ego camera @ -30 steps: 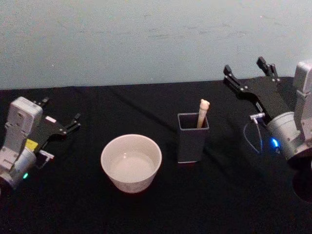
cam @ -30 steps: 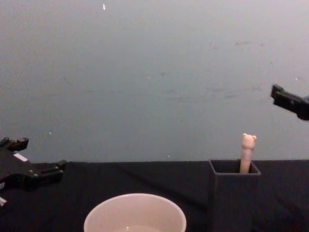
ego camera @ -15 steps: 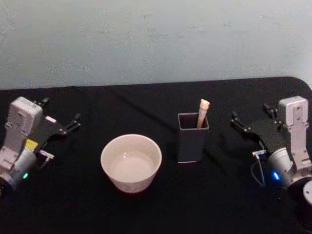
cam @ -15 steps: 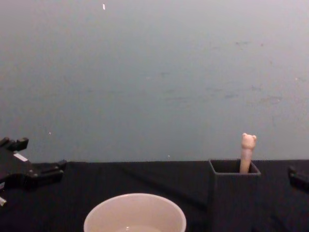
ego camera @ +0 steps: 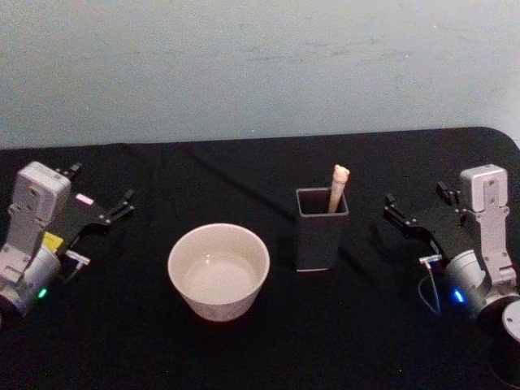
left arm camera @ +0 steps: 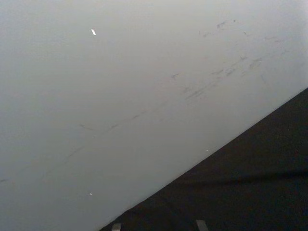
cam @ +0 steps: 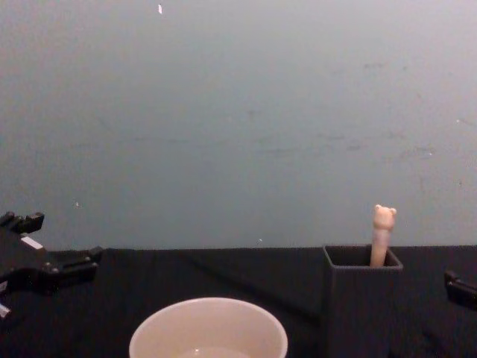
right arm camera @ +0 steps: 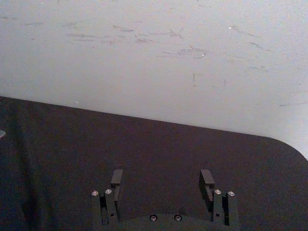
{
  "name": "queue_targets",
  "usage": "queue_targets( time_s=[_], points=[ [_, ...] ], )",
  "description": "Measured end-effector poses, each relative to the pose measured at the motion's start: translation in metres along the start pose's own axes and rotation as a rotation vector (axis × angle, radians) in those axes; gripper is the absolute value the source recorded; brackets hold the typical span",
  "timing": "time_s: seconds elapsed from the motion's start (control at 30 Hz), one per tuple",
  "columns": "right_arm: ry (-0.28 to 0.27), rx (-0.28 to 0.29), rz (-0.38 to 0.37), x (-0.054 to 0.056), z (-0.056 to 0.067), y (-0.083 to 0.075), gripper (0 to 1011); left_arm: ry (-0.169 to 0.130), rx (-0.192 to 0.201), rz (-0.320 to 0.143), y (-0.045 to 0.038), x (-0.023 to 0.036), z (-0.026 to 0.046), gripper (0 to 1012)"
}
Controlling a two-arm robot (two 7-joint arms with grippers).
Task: Pick up the stirring spoon with one hand, stir inside the cup, then place it back in its original position.
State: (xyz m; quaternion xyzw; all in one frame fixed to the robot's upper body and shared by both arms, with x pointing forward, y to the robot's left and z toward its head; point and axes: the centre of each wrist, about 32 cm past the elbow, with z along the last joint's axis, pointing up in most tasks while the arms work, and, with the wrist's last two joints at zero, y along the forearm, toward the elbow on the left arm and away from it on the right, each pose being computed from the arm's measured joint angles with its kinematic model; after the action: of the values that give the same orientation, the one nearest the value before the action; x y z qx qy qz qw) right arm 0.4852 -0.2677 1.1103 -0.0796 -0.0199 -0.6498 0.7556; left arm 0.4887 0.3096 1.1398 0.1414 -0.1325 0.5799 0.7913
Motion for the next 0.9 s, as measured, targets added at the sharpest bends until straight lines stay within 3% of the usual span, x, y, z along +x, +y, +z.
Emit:
queue_targets(
  time_s=[0.9],
  points=[
    [-0.003, 0.004, 0.001, -0.0004, 0.0002, -0.0009, 1002, 0.0, 0.0, 0.0, 0.0, 0.0, 0.0, 1001]
  ],
)
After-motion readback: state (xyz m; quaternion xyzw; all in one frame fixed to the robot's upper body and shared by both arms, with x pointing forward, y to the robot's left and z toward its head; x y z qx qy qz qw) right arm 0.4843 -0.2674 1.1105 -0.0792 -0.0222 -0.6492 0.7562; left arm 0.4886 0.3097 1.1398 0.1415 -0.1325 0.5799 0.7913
